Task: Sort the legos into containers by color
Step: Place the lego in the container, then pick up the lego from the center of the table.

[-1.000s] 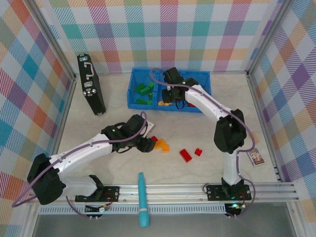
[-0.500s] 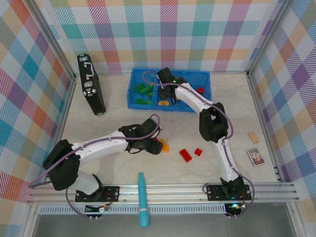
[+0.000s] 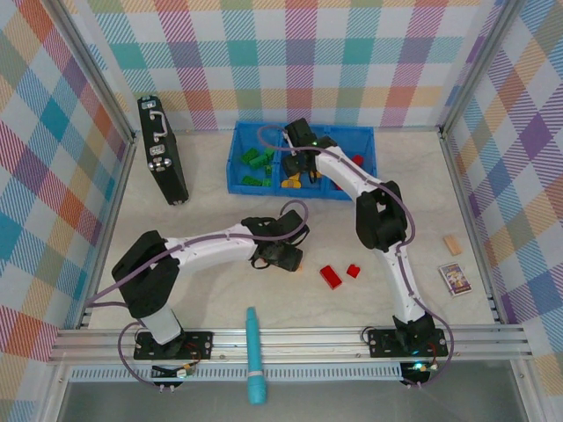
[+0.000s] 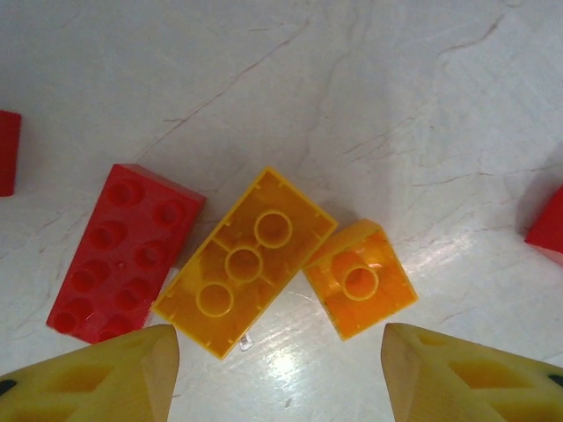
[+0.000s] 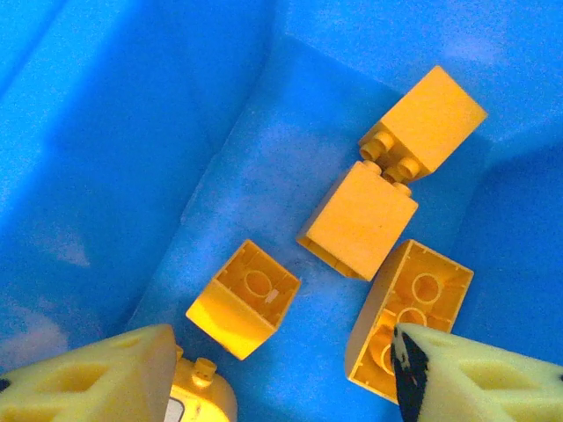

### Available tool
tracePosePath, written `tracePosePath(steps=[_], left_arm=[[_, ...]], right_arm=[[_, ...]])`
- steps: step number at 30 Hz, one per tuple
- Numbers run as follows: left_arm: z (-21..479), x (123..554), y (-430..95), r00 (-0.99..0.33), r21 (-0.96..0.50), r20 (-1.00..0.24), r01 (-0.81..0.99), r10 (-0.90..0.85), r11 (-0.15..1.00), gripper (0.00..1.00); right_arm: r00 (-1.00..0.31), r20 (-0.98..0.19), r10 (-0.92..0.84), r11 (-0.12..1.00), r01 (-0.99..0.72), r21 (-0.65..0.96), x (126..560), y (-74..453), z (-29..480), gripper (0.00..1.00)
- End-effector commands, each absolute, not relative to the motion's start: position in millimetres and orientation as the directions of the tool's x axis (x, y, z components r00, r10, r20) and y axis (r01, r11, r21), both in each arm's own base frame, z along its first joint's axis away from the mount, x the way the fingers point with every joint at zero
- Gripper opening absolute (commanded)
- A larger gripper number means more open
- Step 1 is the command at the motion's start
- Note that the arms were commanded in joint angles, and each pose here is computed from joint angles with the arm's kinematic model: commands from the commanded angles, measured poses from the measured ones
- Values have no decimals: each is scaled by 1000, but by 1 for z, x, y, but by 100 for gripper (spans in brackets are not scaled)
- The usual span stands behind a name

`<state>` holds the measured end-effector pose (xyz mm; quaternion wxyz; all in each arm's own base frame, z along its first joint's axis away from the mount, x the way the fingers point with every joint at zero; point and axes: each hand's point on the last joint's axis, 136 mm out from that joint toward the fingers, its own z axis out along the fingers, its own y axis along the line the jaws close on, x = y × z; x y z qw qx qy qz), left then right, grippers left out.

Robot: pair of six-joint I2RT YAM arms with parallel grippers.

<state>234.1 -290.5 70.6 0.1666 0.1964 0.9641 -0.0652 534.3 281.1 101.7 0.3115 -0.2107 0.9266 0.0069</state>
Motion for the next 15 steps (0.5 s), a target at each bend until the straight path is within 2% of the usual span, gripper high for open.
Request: tracePosePath(steps=[1, 9, 15], left_arm=[[70, 234, -281, -904, -13, -311, 314, 294, 949, 65], [60, 223, -287, -967, -96, -230, 135, 110, 986, 71], [52, 229, -284, -974, -98, -227, 1, -22, 995, 73]], right_arm=[[-676, -636, -373, 907, -410, -96, 540, 286, 129, 71], [-654, -660, -368, 902, -424, -83, 538, 284, 146, 77], [-647, -685, -334, 909, -413, -54, 536, 278, 162, 81]])
